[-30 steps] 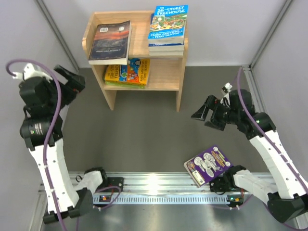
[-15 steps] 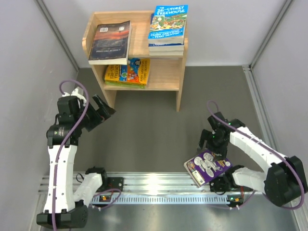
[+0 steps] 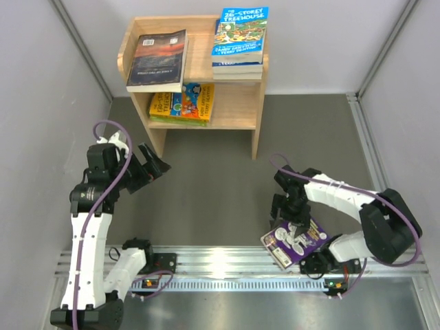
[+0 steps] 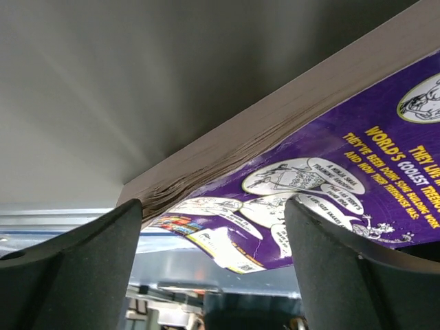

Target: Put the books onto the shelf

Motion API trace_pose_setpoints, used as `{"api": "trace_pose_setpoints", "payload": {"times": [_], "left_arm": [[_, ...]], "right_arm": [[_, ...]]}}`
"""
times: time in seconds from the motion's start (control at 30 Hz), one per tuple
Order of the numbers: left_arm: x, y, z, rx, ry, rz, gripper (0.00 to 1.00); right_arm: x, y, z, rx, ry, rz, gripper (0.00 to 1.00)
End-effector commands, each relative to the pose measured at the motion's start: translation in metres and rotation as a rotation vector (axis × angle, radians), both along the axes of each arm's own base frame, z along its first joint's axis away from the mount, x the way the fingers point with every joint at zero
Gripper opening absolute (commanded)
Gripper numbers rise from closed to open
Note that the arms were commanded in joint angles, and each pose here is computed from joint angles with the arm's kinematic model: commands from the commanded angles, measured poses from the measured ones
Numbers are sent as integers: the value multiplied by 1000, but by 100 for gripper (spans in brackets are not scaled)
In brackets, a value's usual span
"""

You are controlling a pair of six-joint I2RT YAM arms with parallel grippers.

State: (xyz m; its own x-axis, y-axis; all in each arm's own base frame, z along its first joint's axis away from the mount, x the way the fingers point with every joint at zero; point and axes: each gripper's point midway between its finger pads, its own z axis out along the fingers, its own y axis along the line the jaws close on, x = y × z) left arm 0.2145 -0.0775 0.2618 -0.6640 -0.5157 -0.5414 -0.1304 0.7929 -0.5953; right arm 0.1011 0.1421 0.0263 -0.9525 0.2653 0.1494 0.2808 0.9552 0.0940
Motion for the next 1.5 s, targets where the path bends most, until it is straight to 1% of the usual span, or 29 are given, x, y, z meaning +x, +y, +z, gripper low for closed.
{"api": "trace_pose_setpoints", "payload": {"times": [0.0, 0.07, 0.1, 0.13, 0.17, 0.3, 0.37, 0.4, 0.5, 0.53, 0.57, 0.6, 0.67, 0.7, 0.77, 0.8, 0.83, 0.87, 0.9, 0.93, 1.03, 1.1, 1.17, 1.2, 1.27, 1.3, 1.37, 1.4, 1.47], "left_arm": [[-1, -3, 0, 9, -23, -30, 99], [-4, -7, -1, 11, -22, -54, 99], [-6, -7, -2, 12, -21, -56, 99], [-7, -7, -2, 17, -20, -55, 99], [-8, -7, -2, 22, -23, -57, 99], [-12, -4, -7, 37, -14, -53, 99], [-14, -5, -11, 38, -7, -63, 99], [-15, -8, -12, 26, -4, -77, 99], [-16, -17, -17, -2, -1, -119, 99], [-17, -22, -18, -19, -1, -146, 99], [-17, -24, -24, -31, 14, -155, 99], [-18, -26, -27, -37, 19, -165, 99], [-22, -30, -33, -51, 39, -182, 99], [-23, -31, -34, -53, 42, -188, 99], [-25, -33, -36, -63, 46, -203, 99], [-26, -35, -37, -67, 47, -209, 99], [-28, -38, -40, -83, 61, -228, 99], [-29, -41, -42, -92, 65, -240, 99], [-27, -44, -41, -104, 53, -255, 99], [-30, -48, -47, -122, 74, -269, 99], [-32, -59, -54, -169, 82, -312, 99], [-33, -65, -58, -196, 90, -338, 99], [-33, -74, -71, -225, 123, -355, 99], [-33, -78, -75, -231, 133, -362, 99], [-34, -93, -87, -240, 162, -397, 99], [-33, -97, -92, -234, 170, -403, 99], [-32, -111, -108, -198, 203, -406, 99], [-35, -117, -114, -184, 216, -421, 99], [-33, -121, -135, -175, 278, -400, 99]], "right_arm": [[-22, 10, -44, -12, 68, 60, 81], [-25, 17, -52, 7, 83, 82, 55], [-32, 20, -57, 7, 120, 103, 39], [-34, 22, -60, 9, 131, 110, 12], [-34, 27, -62, 20, 132, 123, 1], [-40, 44, -67, 46, 159, 193, 0], [-28, 63, -59, 72, 124, 218, 0], [-15, 82, -49, 92, 71, 250, 0], [-3, 115, -30, 113, 21, 314, 0], [13, 142, -12, 167, -33, 335, 0], [11, 155, -3, 184, -41, 368, 0], [24, 180, 12, 227, -83, 389, 0], [19, 200, 22, 250, -83, 449, 0], [24, 219, 39, 300, -122, 482, 0], [18, 234, 50, 329, -142, 535, 0], [20, 242, 61, 354, -175, 565, 24], [16, 240, 67, 338, -194, 587, 44], [16, 239, 70, 328, -210, 598, 58], [17, 237, 74, 313, -230, 607, 75], [17, 228, 75, 278, -233, 607, 80], [26, 200, 88, 211, -329, 572, 87], [24, 179, 80, 170, -333, 536, 88], [30, 167, 85, 187, -379, 487, 89], [25, 151, 72, 162, -357, 460, 89], [34, 141, 74, 195, -395, 392, 89], [29, 127, 58, 174, -369, 364, 89], [42, 123, 58, 233, -406, 298, 89], [40, 115, 45, 230, -394, 287, 89], [55, 124, 46, 315, -447, 251, 89]]}}
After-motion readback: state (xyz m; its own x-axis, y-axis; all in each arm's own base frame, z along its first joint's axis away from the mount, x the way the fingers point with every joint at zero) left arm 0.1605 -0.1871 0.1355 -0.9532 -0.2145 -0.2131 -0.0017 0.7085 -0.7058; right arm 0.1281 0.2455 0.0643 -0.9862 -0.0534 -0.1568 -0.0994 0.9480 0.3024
